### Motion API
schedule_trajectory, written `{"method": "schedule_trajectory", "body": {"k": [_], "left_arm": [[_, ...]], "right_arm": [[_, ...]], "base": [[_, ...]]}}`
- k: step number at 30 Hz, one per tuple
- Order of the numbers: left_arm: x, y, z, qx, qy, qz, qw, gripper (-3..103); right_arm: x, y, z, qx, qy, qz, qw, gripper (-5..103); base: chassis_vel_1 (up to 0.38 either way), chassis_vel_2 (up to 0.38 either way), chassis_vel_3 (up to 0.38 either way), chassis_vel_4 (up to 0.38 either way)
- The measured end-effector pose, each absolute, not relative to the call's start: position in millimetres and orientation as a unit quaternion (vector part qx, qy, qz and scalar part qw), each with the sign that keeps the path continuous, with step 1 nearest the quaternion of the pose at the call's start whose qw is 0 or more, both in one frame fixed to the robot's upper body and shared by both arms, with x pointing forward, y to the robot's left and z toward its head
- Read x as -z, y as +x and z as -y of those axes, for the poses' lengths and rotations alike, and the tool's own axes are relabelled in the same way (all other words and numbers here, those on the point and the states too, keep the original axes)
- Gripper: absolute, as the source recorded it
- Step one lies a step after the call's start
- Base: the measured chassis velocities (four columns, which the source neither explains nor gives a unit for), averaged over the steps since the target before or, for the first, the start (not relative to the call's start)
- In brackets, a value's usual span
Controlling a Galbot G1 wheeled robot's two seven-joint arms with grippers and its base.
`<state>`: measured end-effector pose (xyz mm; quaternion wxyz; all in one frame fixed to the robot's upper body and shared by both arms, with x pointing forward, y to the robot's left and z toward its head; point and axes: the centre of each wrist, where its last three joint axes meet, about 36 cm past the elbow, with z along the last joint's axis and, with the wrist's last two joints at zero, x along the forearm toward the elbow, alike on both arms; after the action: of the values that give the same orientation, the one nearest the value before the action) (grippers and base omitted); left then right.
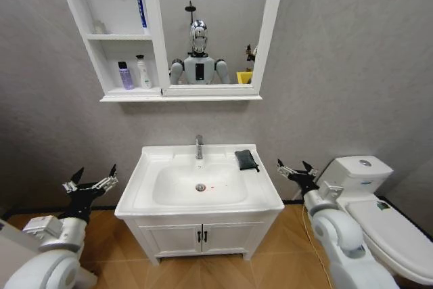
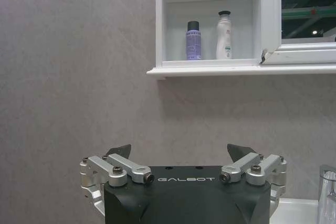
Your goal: Move facial cleanser and shampoo from washbasin to cabinet, then wipe washbasin with towel.
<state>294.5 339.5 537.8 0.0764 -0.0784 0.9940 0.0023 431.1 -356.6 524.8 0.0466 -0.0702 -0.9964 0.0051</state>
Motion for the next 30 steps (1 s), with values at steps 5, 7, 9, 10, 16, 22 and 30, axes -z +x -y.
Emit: {"method": "schedule_trajectory", "body": {"k": [5,7,9,10,16,22,30], "left_arm": [[-533.4,285.4,-344.5,-0.007,-0.093,-0.993,0.076,100],[-534.2,283.5,-345.1,-0.008,-0.097,-0.992,0.077,100],[-536.2,279.7,-345.6,-0.012,-0.103,-0.991,0.079,100],[-536.2,279.7,-345.6,-0.012,-0.103,-0.991,0.079,100],[-535.4,272.8,-340.7,-0.011,-0.112,-0.99,0.08,100],[-535.2,271.6,-336.6,-0.008,-0.113,-0.99,0.082,100],[-537.0,272.8,-334.2,-0.01,-0.111,-0.99,0.086,100]], "right_arm": [[-515.2,505.4,386.0,-0.015,-0.07,0.993,0.09,100],[-516.7,520.7,386.7,-0.012,-0.068,0.993,0.098,100],[-524.3,553.0,378.8,-0.017,-0.061,0.991,0.116,100],[-524.3,553.0,378.8,-0.017,-0.061,0.991,0.116,100],[-533.0,592.3,322.7,-0.014,-0.042,0.981,0.187,100],[-528.6,612.5,294.1,0.0,-0.036,0.971,0.236,100],[-527.2,658.7,305.2,-0.001,-0.02,0.969,0.248,100]], "base": [[0.0,0.0,0.0,0.0],[0.0,0.0,0.0,0.0],[0.0,0.0,0.0,0.0],[0.0,0.0,0.0,0.0],[0.0,0.0,0.0,0.0],[0.0,0.0,0.0,0.0],[0.0,0.0,0.0,0.0]]}}
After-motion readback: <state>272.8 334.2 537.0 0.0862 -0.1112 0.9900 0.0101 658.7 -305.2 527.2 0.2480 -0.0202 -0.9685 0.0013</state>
